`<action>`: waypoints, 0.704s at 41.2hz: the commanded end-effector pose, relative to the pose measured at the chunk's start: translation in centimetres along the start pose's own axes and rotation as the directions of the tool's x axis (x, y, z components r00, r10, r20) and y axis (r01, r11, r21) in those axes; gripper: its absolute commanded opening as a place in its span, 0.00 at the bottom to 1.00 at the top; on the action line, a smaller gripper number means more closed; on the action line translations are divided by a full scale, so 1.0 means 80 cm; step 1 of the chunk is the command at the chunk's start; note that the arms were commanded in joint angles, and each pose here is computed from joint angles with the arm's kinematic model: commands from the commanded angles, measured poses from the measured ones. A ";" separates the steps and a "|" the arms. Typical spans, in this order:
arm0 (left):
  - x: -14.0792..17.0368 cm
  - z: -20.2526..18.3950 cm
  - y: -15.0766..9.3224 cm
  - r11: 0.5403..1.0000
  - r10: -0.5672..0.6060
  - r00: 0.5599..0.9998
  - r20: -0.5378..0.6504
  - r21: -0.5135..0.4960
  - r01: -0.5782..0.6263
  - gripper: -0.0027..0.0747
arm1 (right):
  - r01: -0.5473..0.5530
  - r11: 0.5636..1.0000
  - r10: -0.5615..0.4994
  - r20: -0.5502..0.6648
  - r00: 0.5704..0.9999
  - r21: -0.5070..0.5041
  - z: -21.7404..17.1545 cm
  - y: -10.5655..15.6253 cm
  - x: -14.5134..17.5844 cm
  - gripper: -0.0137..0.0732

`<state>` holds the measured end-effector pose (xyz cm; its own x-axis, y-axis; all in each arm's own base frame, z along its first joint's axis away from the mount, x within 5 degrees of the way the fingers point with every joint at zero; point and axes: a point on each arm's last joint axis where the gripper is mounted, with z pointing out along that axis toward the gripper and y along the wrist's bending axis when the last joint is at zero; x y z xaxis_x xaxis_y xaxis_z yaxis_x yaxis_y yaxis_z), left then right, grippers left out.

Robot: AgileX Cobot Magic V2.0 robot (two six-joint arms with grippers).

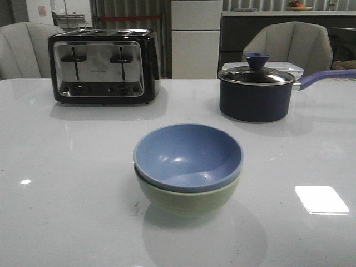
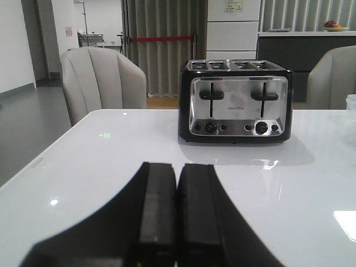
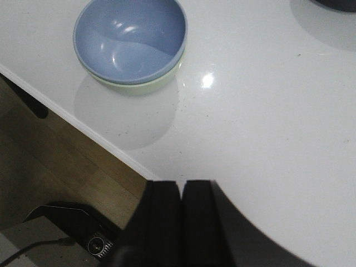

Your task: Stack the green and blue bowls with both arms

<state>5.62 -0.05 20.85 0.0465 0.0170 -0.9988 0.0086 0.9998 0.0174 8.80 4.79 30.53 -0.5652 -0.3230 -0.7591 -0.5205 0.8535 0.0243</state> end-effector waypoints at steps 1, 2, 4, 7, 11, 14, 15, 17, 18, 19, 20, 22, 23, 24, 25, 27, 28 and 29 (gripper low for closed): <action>-0.010 -0.003 0.000 1.000 -0.009 0.994 0.108 0.001 0.009 0.16 | 0.000 1.000 -0.001 0.076 0.997 0.019 -0.006 -0.002 -0.013 0.22; -0.010 -0.003 0.000 1.000 -0.009 0.994 0.108 0.001 0.009 0.16 | 0.000 1.000 -0.001 0.076 0.997 0.019 -0.006 -0.002 -0.013 0.22; -0.010 -0.003 0.000 1.000 -0.009 0.994 0.108 0.001 0.009 0.16 | 0.000 1.000 -0.001 0.076 0.997 0.019 -0.006 -0.002 -0.013 0.22; -0.010 -0.003 0.000 1.000 -0.009 0.994 0.108 0.001 0.009 0.16 | 0.000 1.000 -0.001 0.076 0.997 0.019 -0.006 -0.002 -0.013 0.22; -0.010 -0.003 0.000 1.000 -0.009 0.994 0.108 0.001 0.009 0.16 | 0.000 1.000 -0.001 0.076 0.997 0.019 -0.006 -0.002 -0.013 0.22; -0.010 -0.003 0.000 1.000 -0.009 0.994 0.108 0.001 0.009 0.16 | 0.007 1.000 -0.009 0.095 0.995 0.028 -0.009 -0.002 -0.011 0.22; -0.010 -0.003 0.000 1.000 -0.009 0.994 0.108 0.001 0.009 0.16 | 0.011 0.999 -0.015 0.104 0.994 0.042 -0.011 -0.003 -0.011 0.22; -0.010 -0.002 0.000 1.000 -0.009 0.994 0.106 0.001 0.009 0.16 | 0.013 0.996 -0.026 0.143 0.989 0.088 -0.016 -0.007 -0.007 0.22; -0.010 -0.002 0.000 1.000 -0.009 0.994 0.106 0.001 0.009 0.16 | 0.006 0.993 -0.027 0.175 0.984 0.120 -0.018 -0.010 -0.004 0.22; -0.010 -0.002 0.000 1.000 -0.009 0.994 0.106 0.001 0.009 0.16 | -0.004 0.990 -0.026 0.203 0.979 0.143 -0.020 -0.011 0.000 0.22; -0.010 -0.002 0.000 1.000 -0.009 0.994 0.106 0.001 0.009 0.16 | -0.021 0.985 -0.021 0.239 0.971 0.171 -0.022 -0.013 0.005 0.22; -0.010 -0.002 0.000 1.000 -0.009 0.994 0.106 0.001 0.009 0.16 | -0.054 0.973 -0.018 0.305 0.952 0.225 -0.024 -0.017 0.016 0.22; -0.010 -0.002 0.000 1.000 -0.009 0.994 0.106 0.001 0.009 0.16 | -0.074 0.964 -0.016 0.337 0.941 0.254 -0.023 -0.019 0.023 0.22; -0.010 -0.002 0.000 1.000 -0.009 0.994 0.106 0.001 0.009 0.16 | -0.088 0.957 -0.023 0.375 0.927 0.276 -0.025 -0.020 0.029 0.22; -0.010 -0.002 0.000 1.000 -0.009 0.994 0.106 0.001 0.009 0.16 | -0.103 0.949 -0.028 0.404 0.914 0.297 -0.024 -0.021 0.034 0.22; -0.010 -0.002 0.000 1.000 -0.009 0.994 0.106 0.001 0.009 0.16 | -0.135 0.930 -0.043 0.468 0.883 0.341 -0.023 -0.022 0.048 0.22; -0.010 -0.002 0.000 1.000 -0.009 0.994 0.106 0.001 0.009 0.16 | -0.152 0.919 -0.055 0.500 0.864 0.363 -0.021 -0.023 0.055 0.22; -0.010 -0.002 0.000 1.000 -0.009 0.994 0.106 0.001 0.009 0.16 | -0.163 0.911 -0.063 0.520 0.852 0.378 -0.020 -0.024 0.061 0.22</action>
<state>5.62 -0.05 20.85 0.0465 0.0185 -0.9987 0.0084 0.9998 0.0190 6.31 1.63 27.38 -0.3148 -0.1532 -0.9367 -0.2460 0.9663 -0.0754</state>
